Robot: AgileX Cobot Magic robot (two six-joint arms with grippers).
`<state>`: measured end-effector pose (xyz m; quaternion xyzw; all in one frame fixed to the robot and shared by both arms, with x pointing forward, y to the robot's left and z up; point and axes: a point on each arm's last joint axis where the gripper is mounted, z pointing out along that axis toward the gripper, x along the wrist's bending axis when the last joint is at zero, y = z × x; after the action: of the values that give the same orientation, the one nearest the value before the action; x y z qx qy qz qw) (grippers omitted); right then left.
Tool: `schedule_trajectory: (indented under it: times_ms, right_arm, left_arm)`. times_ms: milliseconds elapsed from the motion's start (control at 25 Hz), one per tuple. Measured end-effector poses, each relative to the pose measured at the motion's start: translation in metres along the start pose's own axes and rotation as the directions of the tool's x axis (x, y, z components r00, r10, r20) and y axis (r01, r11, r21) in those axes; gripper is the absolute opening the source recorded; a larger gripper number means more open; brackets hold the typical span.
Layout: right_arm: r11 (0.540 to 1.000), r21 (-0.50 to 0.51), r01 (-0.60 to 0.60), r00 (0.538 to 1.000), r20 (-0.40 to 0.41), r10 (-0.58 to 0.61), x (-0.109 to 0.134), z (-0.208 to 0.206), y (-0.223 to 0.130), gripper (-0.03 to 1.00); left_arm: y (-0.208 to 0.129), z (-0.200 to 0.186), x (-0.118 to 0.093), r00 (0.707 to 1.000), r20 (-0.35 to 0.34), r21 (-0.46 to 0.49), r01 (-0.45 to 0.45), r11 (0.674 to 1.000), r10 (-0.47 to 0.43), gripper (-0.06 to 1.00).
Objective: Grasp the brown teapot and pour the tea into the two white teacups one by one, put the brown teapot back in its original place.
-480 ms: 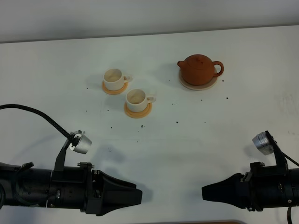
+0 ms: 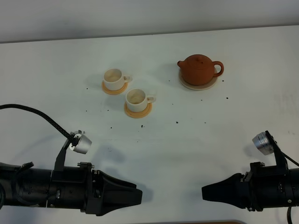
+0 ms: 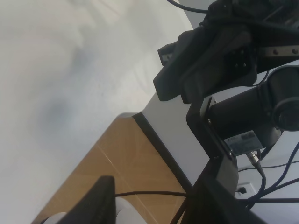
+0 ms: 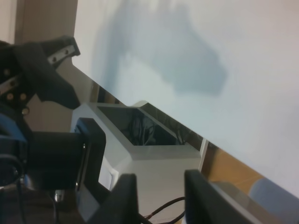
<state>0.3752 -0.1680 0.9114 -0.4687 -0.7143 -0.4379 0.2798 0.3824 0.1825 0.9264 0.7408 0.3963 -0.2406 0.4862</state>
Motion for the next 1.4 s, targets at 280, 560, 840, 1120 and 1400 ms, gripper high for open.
schedule_trajectory:
  times_ms: [280,560,840,1120,1400]
  right_arm:
    - [1.0,0.0,0.0,1.0,0.0,0.0,0.0,0.0,0.0,0.24]
    - [1.0,0.0,0.0,1.0,0.0,0.0,0.0,0.0,0.0,0.24]
    - [1.0,-0.001,0.0,1.0,0.0,0.0,0.0,0.0,0.0,0.24]
    - [1.0,-0.009,-0.006,1.0,0.0,0.006,0.0,0.0,0.001,0.24]
    - [0.999,-0.036,-0.024,1.0,0.008,0.025,-0.001,0.0,0.003,0.24]
  left_arm:
    - [0.0,0.0,0.0,1.0,0.0,0.0,0.0,1.0,0.0,0.4]
    - [0.0,0.0,0.0,1.0,0.0,-0.003,0.003,1.0,-0.003,0.4]
    - [0.003,0.0,-0.002,0.998,0.024,-0.037,0.054,0.998,-0.053,0.4]
    - [0.007,0.0,-0.004,0.996,0.047,-0.053,0.078,0.996,-0.075,0.4]
    - [0.038,-0.001,-0.007,0.995,0.074,-0.038,0.072,0.997,-0.069,0.4]
